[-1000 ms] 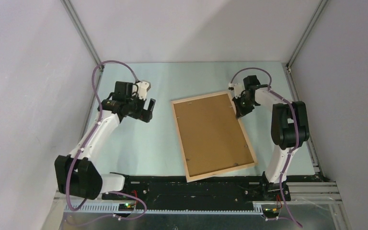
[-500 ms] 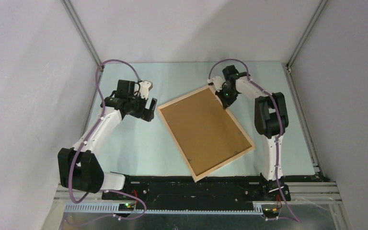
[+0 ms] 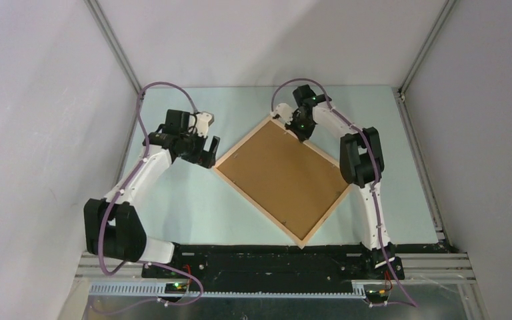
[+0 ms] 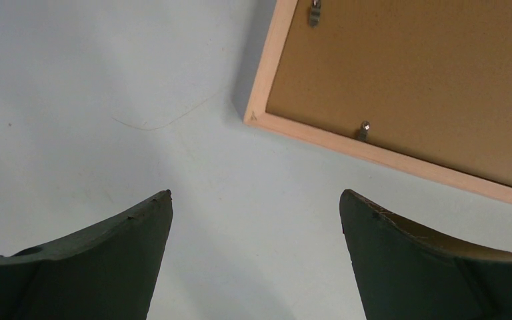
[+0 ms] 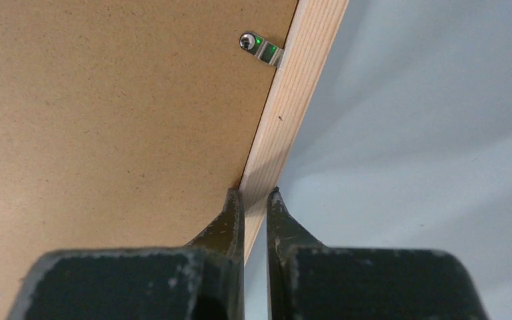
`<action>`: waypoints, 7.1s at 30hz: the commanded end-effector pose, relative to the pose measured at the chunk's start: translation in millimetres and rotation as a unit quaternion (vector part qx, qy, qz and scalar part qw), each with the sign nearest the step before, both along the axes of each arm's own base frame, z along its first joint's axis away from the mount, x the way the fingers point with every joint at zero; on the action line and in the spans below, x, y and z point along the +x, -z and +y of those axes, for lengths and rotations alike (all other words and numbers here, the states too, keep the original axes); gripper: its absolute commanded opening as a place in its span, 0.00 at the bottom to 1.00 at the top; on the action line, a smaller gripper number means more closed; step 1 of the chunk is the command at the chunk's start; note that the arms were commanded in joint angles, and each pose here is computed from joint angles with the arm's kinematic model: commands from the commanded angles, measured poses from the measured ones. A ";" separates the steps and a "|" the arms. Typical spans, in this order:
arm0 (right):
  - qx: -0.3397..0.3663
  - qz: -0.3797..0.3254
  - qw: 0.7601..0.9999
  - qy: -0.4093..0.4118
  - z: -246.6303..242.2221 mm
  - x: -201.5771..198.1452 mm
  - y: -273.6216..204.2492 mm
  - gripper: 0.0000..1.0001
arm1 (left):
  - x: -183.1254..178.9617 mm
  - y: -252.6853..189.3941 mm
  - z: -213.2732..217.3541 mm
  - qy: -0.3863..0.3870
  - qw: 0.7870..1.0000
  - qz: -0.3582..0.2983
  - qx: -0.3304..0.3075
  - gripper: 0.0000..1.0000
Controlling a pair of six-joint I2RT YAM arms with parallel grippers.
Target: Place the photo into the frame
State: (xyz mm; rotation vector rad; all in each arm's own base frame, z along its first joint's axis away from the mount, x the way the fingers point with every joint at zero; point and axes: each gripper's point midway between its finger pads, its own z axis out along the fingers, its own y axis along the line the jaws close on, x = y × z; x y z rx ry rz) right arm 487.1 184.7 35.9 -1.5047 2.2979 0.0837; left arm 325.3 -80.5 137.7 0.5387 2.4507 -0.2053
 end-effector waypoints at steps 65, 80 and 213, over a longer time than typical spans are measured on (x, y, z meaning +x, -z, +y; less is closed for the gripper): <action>0.189 -0.031 0.978 0.081 12.4 44.0 -47.5 0.63 | 21.3 53.6 -28.9 -0.014 0.995 0.098 0.016 0.98; 0.156 0.001 0.984 0.083 5.3 36.0 -14.1 0.49 | 20.5 55.1 -29.7 -0.011 0.995 0.100 0.015 0.98; 0.268 0.167 0.781 0.538 -137.4 -43.7 22.4 0.00 | -45.1 106.5 -53.2 0.080 0.982 0.167 0.049 0.74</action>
